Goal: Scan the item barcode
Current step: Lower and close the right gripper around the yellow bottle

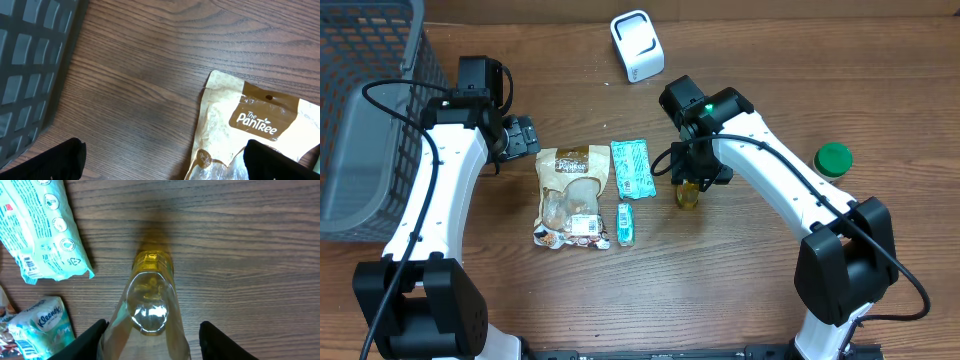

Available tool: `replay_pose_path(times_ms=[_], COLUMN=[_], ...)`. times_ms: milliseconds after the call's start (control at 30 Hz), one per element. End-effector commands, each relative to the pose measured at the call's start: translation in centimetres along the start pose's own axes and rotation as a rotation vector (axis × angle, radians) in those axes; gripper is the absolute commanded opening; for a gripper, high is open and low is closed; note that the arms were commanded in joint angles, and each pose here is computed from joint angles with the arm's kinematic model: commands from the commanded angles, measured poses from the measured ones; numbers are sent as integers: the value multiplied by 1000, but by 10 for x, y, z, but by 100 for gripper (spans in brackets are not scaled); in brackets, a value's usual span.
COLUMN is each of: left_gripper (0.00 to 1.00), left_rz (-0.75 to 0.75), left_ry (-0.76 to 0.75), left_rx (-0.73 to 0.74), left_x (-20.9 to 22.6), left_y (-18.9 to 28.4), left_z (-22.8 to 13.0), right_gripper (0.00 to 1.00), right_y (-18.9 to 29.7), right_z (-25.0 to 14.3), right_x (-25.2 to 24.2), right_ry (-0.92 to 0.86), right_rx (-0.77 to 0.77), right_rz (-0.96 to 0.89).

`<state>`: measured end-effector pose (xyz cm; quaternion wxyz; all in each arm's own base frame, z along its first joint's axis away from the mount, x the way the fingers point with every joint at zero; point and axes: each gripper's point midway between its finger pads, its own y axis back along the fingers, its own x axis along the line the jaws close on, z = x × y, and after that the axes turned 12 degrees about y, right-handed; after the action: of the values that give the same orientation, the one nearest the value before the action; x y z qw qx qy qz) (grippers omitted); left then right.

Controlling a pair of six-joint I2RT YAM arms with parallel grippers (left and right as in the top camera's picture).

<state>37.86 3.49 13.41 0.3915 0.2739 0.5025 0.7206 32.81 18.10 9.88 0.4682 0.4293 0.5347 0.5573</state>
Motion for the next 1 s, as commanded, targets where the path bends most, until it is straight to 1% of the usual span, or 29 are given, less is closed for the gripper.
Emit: replay_pose_path(times_ms=[0,200,333,567,667,700,767,867,967], left_gripper=[100,100,100,99,100,100,100,100,100], left_rz=[-10,-10,-10,-10,-10,-10,-10,-10,-10], left_ry=[-15,-15,-15,-15,-15,-15,-15,-15,-15], left_rx=[-22,-22,-22,-22,-22,-22,-22,-22,-22], left_x=[-2,-2,-2,-2,-2,-3,-2,-2,-2], left_y=[5,5,5,5,5,5,5,5,5], left_z=[6,6,6,6,6,6,6,6,6], right_gripper=[53,51,56,55,49,41,32,31,35], right_y=[6,6,6,6,6,6,6,6,6], right_z=[9,9,9,9,10,10,9,10,9], right_x=[-2,-2,-2,-1,1,1,1,1,1], right_ry=[-5,-5,-5,-5,-5,-5,-5,-5,-5], right_rx=[-33,-35,-34,-33,-34,-34,-33,-34,-33], right_rz=[-3,-2,-2,3,13,13,12,13,12])
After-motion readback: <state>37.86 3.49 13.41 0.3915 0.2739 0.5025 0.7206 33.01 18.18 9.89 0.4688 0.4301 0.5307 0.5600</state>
